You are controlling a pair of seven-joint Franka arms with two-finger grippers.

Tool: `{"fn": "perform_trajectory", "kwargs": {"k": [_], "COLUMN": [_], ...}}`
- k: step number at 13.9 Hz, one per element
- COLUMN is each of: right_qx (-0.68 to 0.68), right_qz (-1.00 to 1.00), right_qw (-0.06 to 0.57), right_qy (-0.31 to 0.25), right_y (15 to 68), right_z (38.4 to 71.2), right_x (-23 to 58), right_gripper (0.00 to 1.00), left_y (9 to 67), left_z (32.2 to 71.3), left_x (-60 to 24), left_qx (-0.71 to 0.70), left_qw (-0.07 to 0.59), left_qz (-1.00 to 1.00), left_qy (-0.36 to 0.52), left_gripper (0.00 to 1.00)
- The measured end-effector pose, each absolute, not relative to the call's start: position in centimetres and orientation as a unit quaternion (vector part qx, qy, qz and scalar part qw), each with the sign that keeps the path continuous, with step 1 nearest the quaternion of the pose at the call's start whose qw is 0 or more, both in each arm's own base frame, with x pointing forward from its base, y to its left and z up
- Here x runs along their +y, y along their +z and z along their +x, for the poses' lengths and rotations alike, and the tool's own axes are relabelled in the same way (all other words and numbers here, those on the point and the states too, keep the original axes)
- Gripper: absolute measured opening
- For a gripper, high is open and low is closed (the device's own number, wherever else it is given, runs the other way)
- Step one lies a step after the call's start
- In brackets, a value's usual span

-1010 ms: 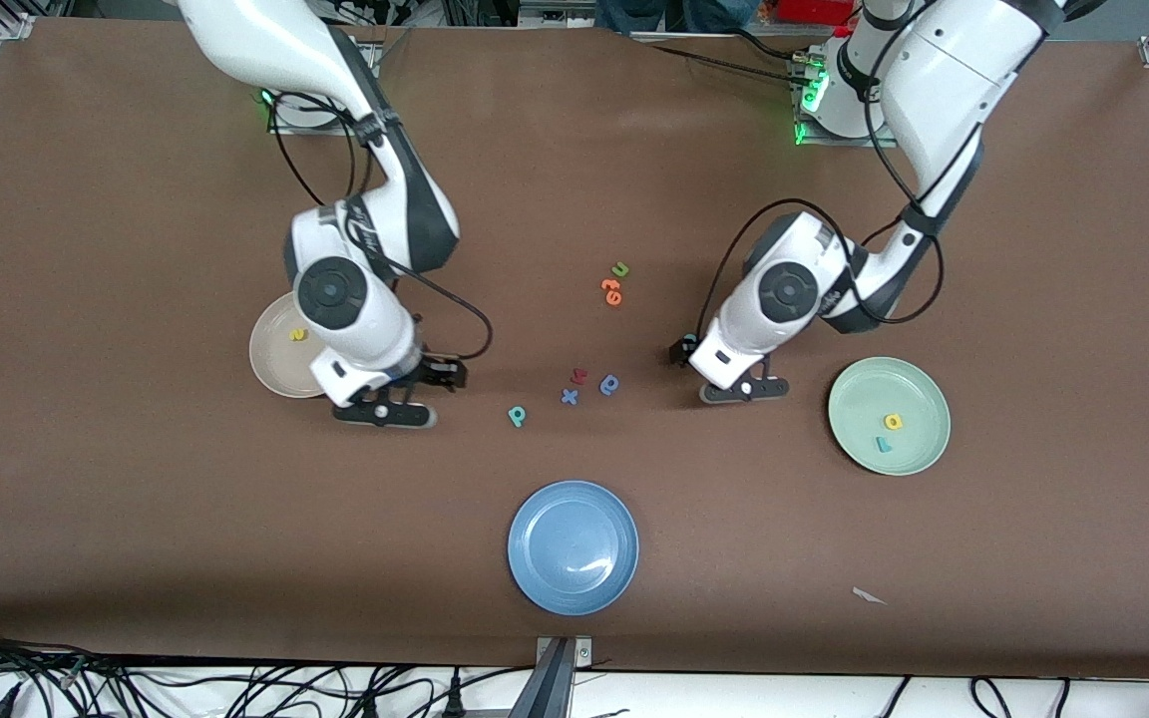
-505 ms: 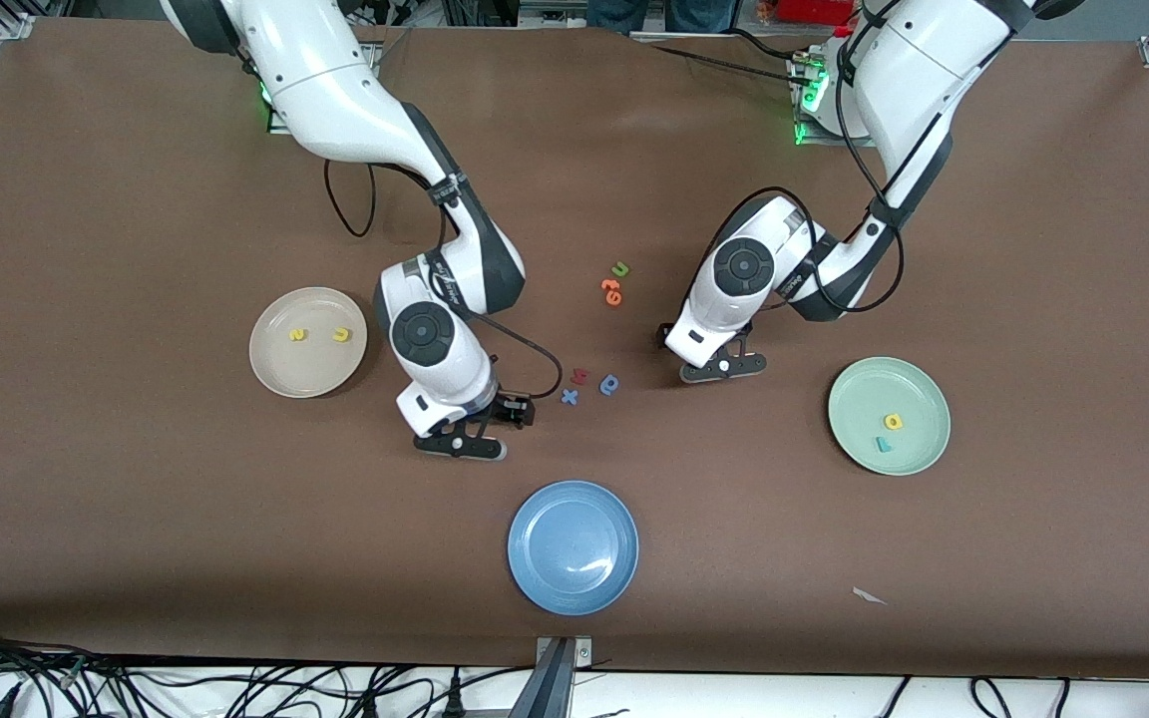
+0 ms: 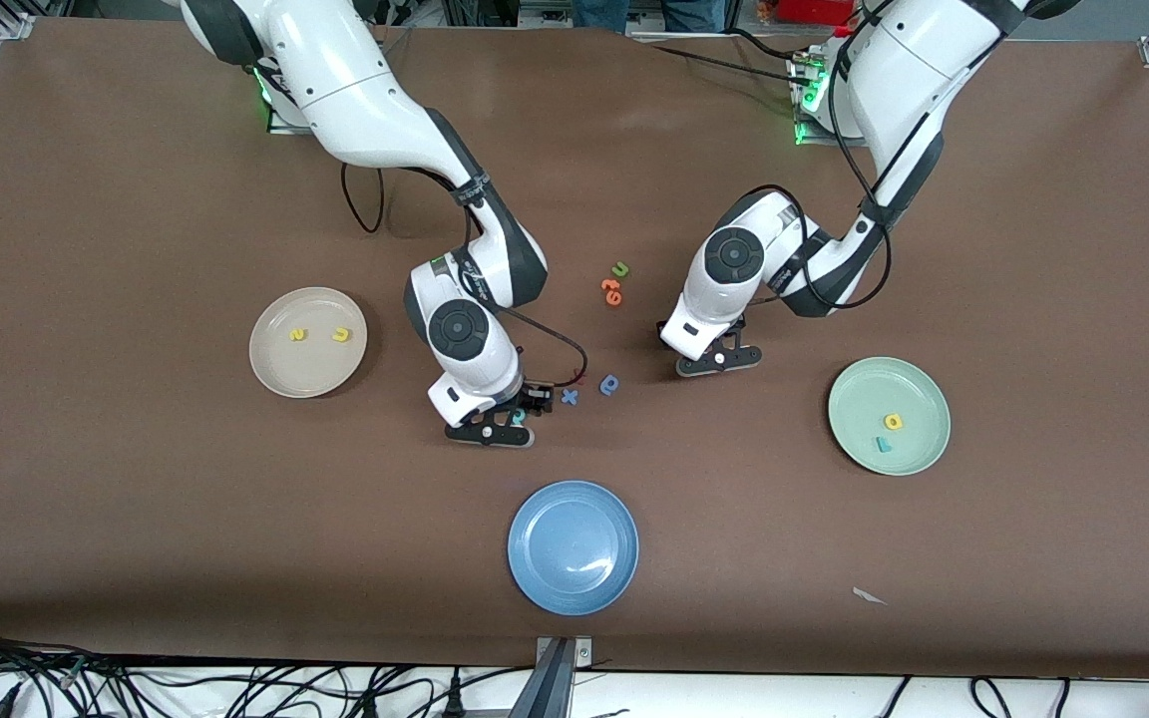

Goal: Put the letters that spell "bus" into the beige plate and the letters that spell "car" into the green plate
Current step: 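Grasp the teal d with the right gripper while the left gripper grasps teal c, then drop the d on the beige plate while the left gripper drops c on green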

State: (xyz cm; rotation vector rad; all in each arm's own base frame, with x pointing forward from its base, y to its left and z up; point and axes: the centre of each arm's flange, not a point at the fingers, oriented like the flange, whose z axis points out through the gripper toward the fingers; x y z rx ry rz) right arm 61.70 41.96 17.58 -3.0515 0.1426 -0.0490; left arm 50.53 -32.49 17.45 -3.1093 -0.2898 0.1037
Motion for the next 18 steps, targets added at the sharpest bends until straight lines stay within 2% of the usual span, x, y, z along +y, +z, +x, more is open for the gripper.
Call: {"fn": "perform_trajectory", "kwargs": {"k": [1,2,3,4,5,6,7,8,13,15,18], "right_qx": [0.045,0.041,0.037,0.035,0.035,0.033,0.03,0.026,0.026,0.033,0.025], "right_qz": [-0.998,-0.998,-0.999,-0.999,-0.999,-0.999,-0.999,-0.999,-0.999,-0.999,-0.998], "right_qw": [0.041,0.038,0.033,0.031,0.03,0.029,0.028,0.027,0.02,-0.002,-0.049], "right_qy": [-0.018,-0.02,-0.022,-0.024,-0.024,-0.026,-0.029,-0.032,-0.038,-0.03,0.011], "right_y": [17.6,17.6,17.7,17.7,17.7,17.7,18.0,18.4,19.1,21.4,25.8], "right_z": [61.7,61.7,61.8,61.8,61.8,61.8,61.9,61.9,62.6,63.8,65.3], "right_x": [41.9,41.9,41.9,41.8,41.8,41.8,42.0,42.2,41.6,39.6,34.1], "right_gripper": [0.7,0.7,0.62,0.5,0.5,0.44,0.34,0.32,0.32,0.32,0.32], "left_y": [17.4,17.4,17.4,17.4,17.4,17.4,17.4,17.4,17.4,17.4,18.0], "left_z": [50.5,50.4,50.3,50.2,50.1,50.0,50.0,50.0,50.1,50.1,51.7], "left_x": [-32.6,-32.6,-32.8,-33.0,-33.1,-33.2,-33.2,-33.2,-33.2,-33.1,-31.5], "left_qx": [-0.094,-0.095,-0.097,-0.098,-0.098,-0.098,-0.098,-0.097,-0.094,-0.095,-0.089], "left_qw": [0.009,0.009,0.009,0.009,0.009,0.009,0.009,0.01,0.012,0.012,0.016], "left_qz": [-0.995,-0.995,-0.995,-0.995,-0.995,-0.995,-0.995,-0.995,-0.995,-0.995,-0.996], "left_qy": [0.033,0.033,0.033,0.033,0.033,0.033,0.033,0.033,0.03,0.03,0.024], "left_gripper": [0.5,0.5,0.45,0.41,0.41,0.35,0.34,0.31,0.29,0.29,0.29]}}
